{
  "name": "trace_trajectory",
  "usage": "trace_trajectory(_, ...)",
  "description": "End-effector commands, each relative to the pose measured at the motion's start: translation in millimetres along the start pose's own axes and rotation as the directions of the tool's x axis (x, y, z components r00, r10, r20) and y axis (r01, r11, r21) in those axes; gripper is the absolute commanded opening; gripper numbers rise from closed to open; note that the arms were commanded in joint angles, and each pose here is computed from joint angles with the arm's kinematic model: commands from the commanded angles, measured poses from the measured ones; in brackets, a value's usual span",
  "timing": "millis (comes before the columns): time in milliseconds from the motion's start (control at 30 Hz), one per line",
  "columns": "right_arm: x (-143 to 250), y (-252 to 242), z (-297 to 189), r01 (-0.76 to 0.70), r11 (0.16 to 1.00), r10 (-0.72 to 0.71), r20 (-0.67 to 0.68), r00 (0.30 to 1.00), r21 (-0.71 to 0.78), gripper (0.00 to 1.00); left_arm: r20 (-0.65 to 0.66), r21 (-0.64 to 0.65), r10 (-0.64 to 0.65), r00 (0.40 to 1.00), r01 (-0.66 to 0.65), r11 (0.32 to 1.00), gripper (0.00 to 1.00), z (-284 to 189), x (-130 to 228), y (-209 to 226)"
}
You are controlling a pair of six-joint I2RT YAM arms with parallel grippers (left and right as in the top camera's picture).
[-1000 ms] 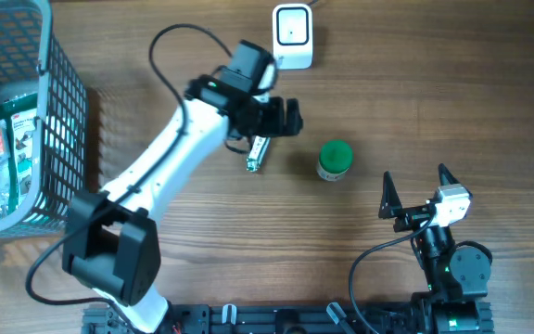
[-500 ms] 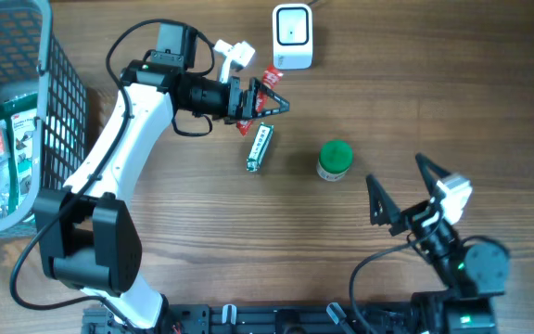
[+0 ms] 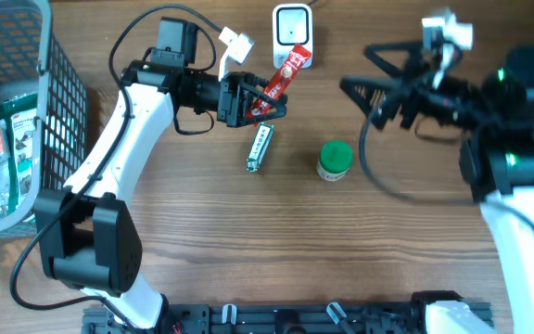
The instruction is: Scan the item barcode
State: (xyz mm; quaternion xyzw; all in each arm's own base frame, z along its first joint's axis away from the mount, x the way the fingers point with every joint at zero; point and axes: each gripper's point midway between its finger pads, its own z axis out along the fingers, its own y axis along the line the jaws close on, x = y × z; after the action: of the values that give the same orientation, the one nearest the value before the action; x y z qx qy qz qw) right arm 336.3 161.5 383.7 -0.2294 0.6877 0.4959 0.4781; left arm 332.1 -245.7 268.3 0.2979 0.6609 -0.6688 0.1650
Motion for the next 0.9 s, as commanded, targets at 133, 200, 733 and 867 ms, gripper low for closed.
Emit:
trace_trajectory(133, 36.8, -40.8, 25.4, -0.383, 0.916, 0.361, -0.168, 0.917, -0.124, 1.0, 0.003, 0.071, 0.026, 1.0, -0.026, 0.997, 1.0, 5.0, 1.2, -7.6)
trace_trajectory(200, 49.9, -42.4, 35.7, -0.419, 0.896, 0.385, -0.214, 0.898, -0.145, 0.95, -0.006, 0.079, 0.043, 0.999, -0.043, 0.996, 1.0, 9.4, 1.6, -9.0)
trace_trajectory(733, 78.3, -74.0, 93.0, -0.304, 0.948, 0.315, -0.138, 0.939, 0.098, 0.72, -0.019, 0.09, 0.037, 0.999, -0.035, 0.995, 1.0, 15.6, 4.6, -11.3)
trace_trajectory(867, 79.2, -80.0, 92.4, -0.289, 0.949, 0.305, -0.13, 0.944, 0.129, 0.25, -0.019, 0.09, 0.038, 0.999, -0.036, 0.995, 1.0, 15.7, 4.6, -11.3)
